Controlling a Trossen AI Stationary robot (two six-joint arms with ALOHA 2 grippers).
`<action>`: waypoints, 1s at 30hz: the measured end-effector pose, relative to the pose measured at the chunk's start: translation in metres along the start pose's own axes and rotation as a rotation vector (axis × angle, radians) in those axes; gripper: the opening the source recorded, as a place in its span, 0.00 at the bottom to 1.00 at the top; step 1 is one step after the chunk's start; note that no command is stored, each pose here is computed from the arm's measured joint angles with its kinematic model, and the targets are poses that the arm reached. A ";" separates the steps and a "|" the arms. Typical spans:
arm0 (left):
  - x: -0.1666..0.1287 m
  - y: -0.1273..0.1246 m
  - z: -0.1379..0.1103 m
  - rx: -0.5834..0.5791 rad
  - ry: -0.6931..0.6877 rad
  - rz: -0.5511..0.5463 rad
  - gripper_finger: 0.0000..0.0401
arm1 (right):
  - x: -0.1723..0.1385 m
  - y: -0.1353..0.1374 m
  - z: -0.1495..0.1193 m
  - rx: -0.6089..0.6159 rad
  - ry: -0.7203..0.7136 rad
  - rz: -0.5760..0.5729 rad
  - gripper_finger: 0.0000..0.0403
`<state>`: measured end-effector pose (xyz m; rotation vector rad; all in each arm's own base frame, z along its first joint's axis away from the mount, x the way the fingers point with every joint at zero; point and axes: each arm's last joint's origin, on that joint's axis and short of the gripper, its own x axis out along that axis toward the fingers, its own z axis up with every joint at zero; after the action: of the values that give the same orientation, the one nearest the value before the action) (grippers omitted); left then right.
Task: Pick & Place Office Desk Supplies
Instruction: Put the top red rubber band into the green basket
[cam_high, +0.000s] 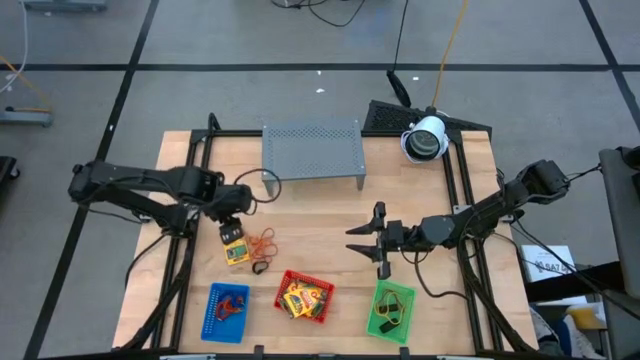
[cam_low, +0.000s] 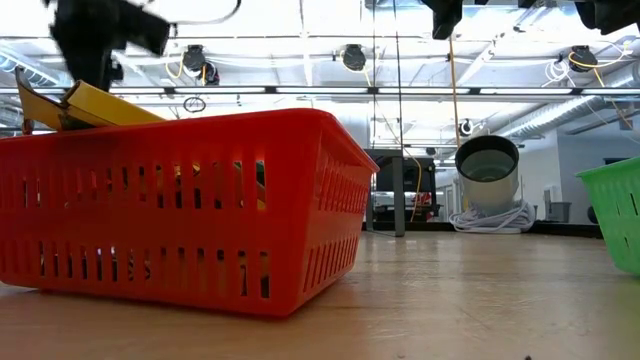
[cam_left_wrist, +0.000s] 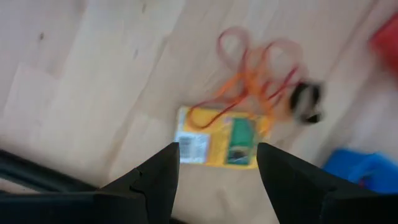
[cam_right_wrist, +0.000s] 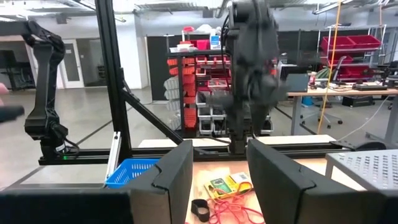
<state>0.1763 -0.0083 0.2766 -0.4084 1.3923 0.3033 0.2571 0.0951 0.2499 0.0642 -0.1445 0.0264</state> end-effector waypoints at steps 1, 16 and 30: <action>0.009 0.001 0.000 0.025 0.003 0.002 0.56 | 0.000 0.000 0.000 0.000 -0.001 0.000 0.35; 0.076 0.006 -0.003 0.282 0.049 0.113 0.56 | 0.000 0.000 0.000 -0.019 0.000 0.000 0.35; 0.098 -0.020 0.004 0.367 0.057 0.023 0.56 | 0.000 0.000 0.000 -0.029 0.005 0.001 0.35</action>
<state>0.2043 -0.0278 0.1829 -0.0985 1.4727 0.0505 0.2572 0.0951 0.2494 0.0356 -0.1401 0.0252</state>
